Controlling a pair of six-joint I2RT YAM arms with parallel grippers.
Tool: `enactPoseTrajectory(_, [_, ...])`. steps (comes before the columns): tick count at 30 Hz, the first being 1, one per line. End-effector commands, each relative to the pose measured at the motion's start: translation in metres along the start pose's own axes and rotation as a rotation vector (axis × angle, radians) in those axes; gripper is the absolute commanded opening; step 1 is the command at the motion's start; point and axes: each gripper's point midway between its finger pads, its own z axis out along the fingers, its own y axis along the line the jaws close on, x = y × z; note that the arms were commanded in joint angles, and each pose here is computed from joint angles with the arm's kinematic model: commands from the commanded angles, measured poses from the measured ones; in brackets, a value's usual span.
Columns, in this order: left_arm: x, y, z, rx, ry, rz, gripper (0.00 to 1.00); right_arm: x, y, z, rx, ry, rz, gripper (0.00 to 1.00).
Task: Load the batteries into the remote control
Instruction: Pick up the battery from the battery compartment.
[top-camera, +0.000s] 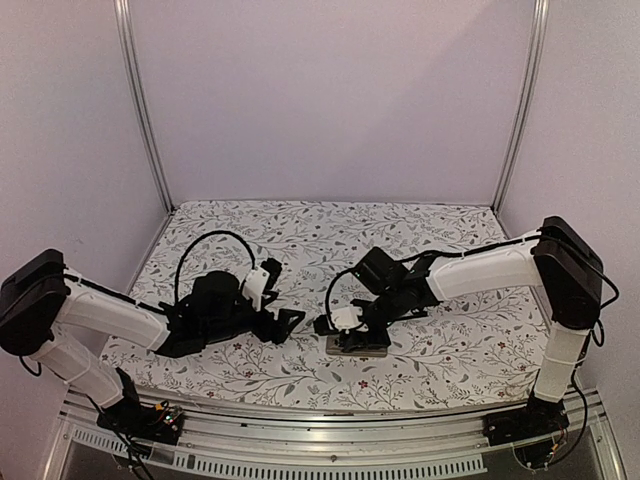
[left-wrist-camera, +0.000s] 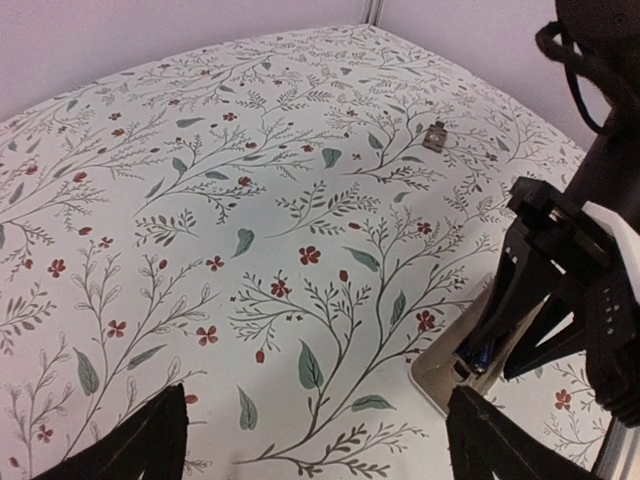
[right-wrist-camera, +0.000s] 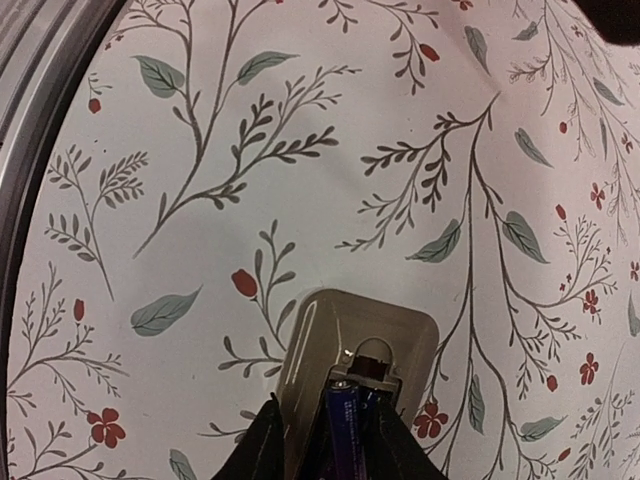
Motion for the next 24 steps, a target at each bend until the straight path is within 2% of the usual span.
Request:
enactPoseTrajectory(1, [0.002,0.005,0.003,-0.01,-0.002,0.011,0.89,0.007,-0.002,0.004,0.002,0.032,0.022,0.28])
enactPoseTrajectory(3, [0.002,0.005,0.004,-0.013,0.001,0.019,0.89,0.009,-0.001,0.005,0.0,0.038,0.029,0.27])
enactPoseTrajectory(16, [0.003,0.006,0.004,-0.018,0.008,0.034,0.89,0.008,-0.004,0.003,0.015,0.038,0.086,0.06])
enactPoseTrajectory(24, [0.008,0.007,0.004,-0.018,0.018,0.051,0.89,0.001,-0.005,0.0,0.011,0.01,0.185,0.02])
